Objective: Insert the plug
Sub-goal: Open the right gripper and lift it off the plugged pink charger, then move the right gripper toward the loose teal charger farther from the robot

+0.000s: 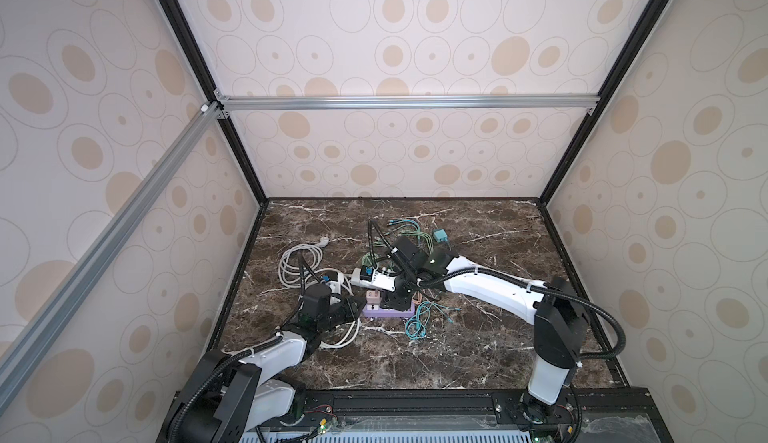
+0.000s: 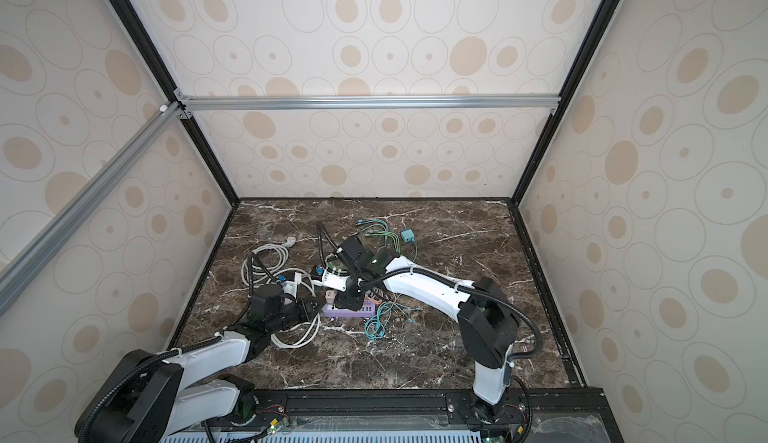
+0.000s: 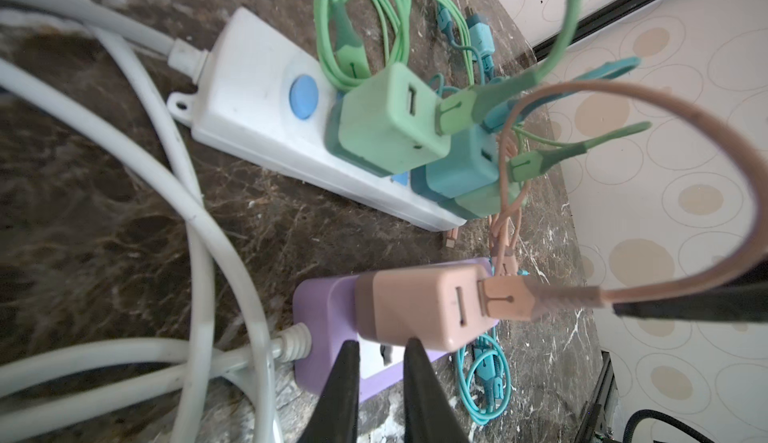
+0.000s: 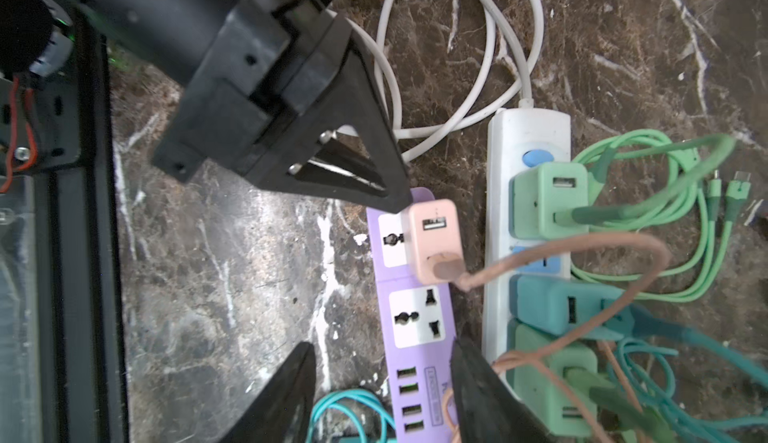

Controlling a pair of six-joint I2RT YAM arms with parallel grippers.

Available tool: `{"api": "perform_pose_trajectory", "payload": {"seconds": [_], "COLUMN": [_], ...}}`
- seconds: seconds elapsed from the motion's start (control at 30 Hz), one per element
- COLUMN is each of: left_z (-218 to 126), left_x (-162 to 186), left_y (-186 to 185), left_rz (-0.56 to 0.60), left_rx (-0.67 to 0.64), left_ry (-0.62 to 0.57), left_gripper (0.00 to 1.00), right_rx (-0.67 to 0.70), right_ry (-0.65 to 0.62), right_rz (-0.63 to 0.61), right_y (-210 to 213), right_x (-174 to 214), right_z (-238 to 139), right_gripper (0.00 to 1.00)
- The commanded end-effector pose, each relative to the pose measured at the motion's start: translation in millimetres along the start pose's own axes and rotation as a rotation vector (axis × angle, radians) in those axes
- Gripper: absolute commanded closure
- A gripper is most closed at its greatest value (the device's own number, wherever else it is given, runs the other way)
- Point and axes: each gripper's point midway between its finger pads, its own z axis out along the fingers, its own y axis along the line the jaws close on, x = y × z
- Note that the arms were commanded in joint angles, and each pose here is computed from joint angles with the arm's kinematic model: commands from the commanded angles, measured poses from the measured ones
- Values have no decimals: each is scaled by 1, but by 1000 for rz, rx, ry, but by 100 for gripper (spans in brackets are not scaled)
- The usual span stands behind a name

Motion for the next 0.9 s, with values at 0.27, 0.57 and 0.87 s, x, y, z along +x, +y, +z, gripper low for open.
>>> {"api": "perform_pose_trajectory", "payload": {"seconds": [0.27, 0.57, 0.87], "left_z": [-23, -32, -45], "left_x": [-40, -57, -67], "left_y": [-13, -13, -18], "left_rz": [63, 79, 100], "left_rx": [-25, -65, -82], "left_ry": [-97, -150, -194], "left_gripper": [59, 41, 29], "right_rx": [-27, 278, 627], "right_ry": [-381, -484, -127], "right_rz": [203, 495, 684], "right_y": [-17, -117, -224], "right_x": [-16, 21, 103], "right_z": [-79, -110, -92], "right_gripper": [40, 37, 36]}}
